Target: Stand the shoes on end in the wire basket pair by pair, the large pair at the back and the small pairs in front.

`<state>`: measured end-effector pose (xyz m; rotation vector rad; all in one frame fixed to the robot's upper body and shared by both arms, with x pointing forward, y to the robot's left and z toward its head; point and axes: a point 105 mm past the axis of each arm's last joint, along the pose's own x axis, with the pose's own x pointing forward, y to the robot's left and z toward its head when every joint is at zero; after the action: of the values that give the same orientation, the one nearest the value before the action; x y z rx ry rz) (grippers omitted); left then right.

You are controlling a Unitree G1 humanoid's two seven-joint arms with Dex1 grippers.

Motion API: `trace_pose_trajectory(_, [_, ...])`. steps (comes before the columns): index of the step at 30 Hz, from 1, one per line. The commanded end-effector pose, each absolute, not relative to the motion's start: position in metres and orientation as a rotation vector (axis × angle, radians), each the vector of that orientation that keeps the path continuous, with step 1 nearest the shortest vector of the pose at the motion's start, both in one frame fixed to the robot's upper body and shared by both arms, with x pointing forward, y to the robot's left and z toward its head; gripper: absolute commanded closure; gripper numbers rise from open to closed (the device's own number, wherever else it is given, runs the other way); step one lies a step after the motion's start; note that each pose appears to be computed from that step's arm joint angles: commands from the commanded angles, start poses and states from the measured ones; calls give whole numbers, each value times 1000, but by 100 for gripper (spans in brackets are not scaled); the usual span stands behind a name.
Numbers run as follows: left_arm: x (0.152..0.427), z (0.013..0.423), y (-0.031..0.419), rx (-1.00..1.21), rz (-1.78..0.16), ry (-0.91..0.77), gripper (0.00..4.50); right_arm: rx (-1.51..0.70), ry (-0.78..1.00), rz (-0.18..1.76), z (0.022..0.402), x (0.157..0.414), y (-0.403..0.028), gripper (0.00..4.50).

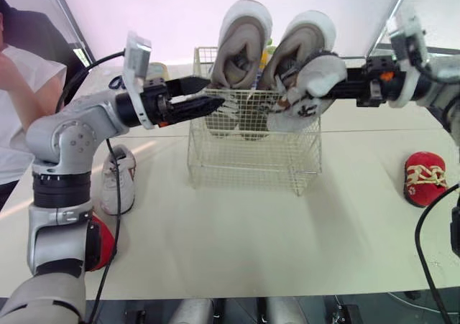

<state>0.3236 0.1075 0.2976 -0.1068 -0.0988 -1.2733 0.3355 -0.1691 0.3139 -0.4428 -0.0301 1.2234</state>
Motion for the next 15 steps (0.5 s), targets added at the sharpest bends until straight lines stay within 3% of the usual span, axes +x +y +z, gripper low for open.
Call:
trace_pose_trajectory(1, [316,310,107,-84,-1278,-161,2,-551,-101,1240,329,332,-165,394])
trace_pose_trajectory(15, [314,311,98,-85,-1280,-175,2,-551,25,1254,283,364,-154,394])
